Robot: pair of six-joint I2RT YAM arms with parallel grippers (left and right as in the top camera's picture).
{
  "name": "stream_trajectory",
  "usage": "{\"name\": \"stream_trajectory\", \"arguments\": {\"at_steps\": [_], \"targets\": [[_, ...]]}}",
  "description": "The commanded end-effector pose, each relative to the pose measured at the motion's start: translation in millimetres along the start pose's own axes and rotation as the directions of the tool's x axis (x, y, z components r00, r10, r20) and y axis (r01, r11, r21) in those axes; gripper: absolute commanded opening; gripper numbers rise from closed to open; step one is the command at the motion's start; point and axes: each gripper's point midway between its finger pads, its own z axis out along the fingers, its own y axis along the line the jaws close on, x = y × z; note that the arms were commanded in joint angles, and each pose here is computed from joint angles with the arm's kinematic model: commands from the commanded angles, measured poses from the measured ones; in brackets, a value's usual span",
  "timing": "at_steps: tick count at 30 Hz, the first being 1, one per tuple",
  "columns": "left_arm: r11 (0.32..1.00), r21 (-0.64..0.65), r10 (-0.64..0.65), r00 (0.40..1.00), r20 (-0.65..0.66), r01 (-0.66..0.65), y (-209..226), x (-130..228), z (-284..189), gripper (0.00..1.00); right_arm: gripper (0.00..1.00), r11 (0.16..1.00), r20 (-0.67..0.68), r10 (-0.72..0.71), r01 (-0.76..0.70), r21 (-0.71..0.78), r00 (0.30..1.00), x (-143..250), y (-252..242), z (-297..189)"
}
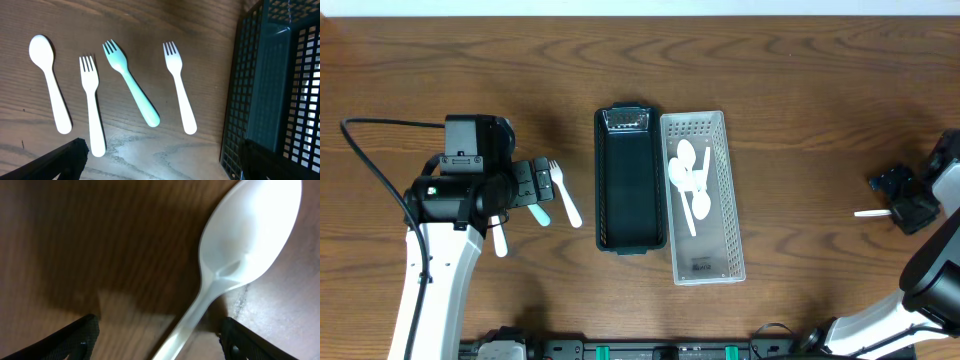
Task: Pack container
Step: 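Move right gripper to the far-right white spoon and grasp it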
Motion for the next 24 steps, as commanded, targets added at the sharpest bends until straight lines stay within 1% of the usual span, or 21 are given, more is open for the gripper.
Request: {"name": "stream_trajectory", "arguments": {"at_steps": [1, 4, 5, 11, 13, 17, 24], "targets": [[1.0, 0.006, -0.005, 1.0, 0.014, 0.005, -1.6, -5.4, -4.2, 0.98, 0.81, 1.0, -0.03, -0.01, 0.01, 0.0, 0.999, 10.1, -3.7, 10.2], [1.0, 0.005, -0.005, 1.0, 0.014, 0.005, -1.6, -5.3, -4.1, 0.98, 0.81, 1.0, -0.039, -0.009, 0.009, 0.004, 0.999, 14.1, -6.1, 12.5], [1.0, 0.005, -0.005, 1.0, 0.014, 0.005, -1.6, -5.3, -4.1, 0.98, 0.79, 1.0, -0.041, -0.009, 0.009, 0.005, 0.999, 14.9, -6.6, 12.9], [1.0, 0.005, -0.005, 1.0, 0.014, 0.005, -1.5, -5.2, -4.1, 0.98, 0.55, 1.0, -0.047, -0.009, 0.009, 0.009, 0.999, 16.9, -7.6, 13.4], [1.0, 0.005, -0.005, 1.0, 0.014, 0.005, -1.6, -5.3, -4.2, 0.98, 0.43, 1.0, -0.049, -0.009, 0.009, 0.01, 0.999, 17.6, -8.0, 13.4], [1.0, 0.005, -0.005, 1.0, 0.014, 0.005, -1.6, -5.3, -4.2, 0.98, 0.31, 1.0, -0.05, -0.009, 0.009, 0.01, 0.999, 17.7, -8.0, 13.4], [1.0, 0.005, -0.005, 1.0, 0.014, 0.005, -1.5, -5.2, -4.1, 0.98, 0.18, 1.0, -0.052, -0.009, 0.009, 0.011, 0.999, 18.2, -8.3, 13.4]]}}
